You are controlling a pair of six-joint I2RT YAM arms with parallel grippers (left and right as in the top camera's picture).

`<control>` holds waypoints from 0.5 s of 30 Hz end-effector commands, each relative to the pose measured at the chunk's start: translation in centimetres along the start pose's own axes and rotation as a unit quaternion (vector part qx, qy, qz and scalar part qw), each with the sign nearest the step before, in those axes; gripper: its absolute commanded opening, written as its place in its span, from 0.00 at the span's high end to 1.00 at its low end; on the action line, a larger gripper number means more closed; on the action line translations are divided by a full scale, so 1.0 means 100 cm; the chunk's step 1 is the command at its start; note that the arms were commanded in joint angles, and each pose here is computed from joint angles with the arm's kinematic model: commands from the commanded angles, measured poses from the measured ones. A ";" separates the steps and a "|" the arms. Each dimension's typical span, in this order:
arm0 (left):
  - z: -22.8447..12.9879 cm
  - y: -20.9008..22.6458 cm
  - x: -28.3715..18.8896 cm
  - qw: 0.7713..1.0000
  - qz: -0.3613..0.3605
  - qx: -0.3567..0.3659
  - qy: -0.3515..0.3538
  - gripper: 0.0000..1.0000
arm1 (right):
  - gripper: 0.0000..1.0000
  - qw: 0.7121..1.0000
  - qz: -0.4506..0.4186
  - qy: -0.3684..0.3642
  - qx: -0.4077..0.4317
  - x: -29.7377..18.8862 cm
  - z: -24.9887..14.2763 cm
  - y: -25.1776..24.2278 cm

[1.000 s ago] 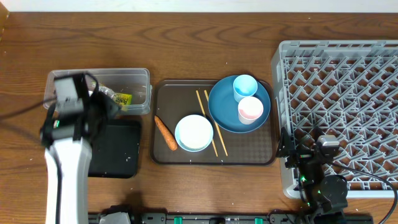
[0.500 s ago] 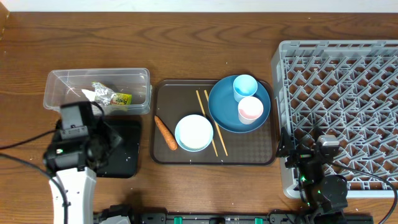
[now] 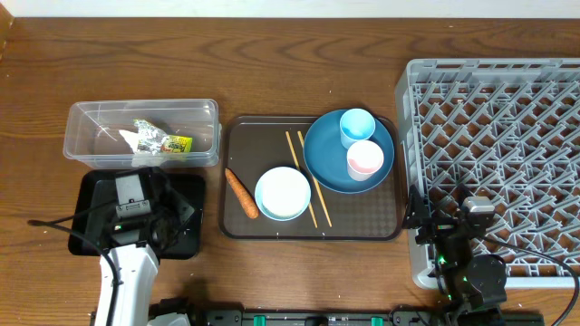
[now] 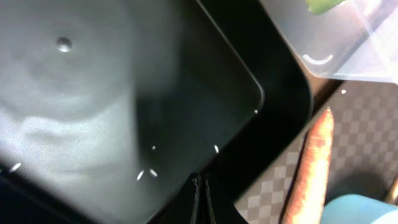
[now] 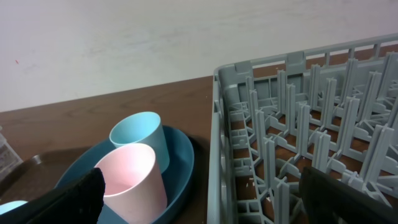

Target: Sort waste into correct bins and load items into the dishwasher rack

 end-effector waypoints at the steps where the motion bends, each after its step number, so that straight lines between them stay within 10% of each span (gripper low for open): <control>1: 0.001 0.001 0.010 1.000 -0.005 -0.011 0.000 0.94 | 0.01 1.000 -0.001 0.002 -0.003 0.000 -0.001 0.000; 15: 0.011 -0.003 0.051 1.000 0.004 -0.013 0.011 0.94 | 0.01 1.000 -0.001 0.002 -0.003 0.000 -0.001 0.000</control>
Point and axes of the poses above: each gripper's point midway between its finger pads, its own x axis out along the fingers, its own y axis along the line the jaws close on, z = x × y, the point moved 9 cm from there along -x, back along the fingers, and after that the axes turned 6 degrees about -x, right-handed, at the moved point
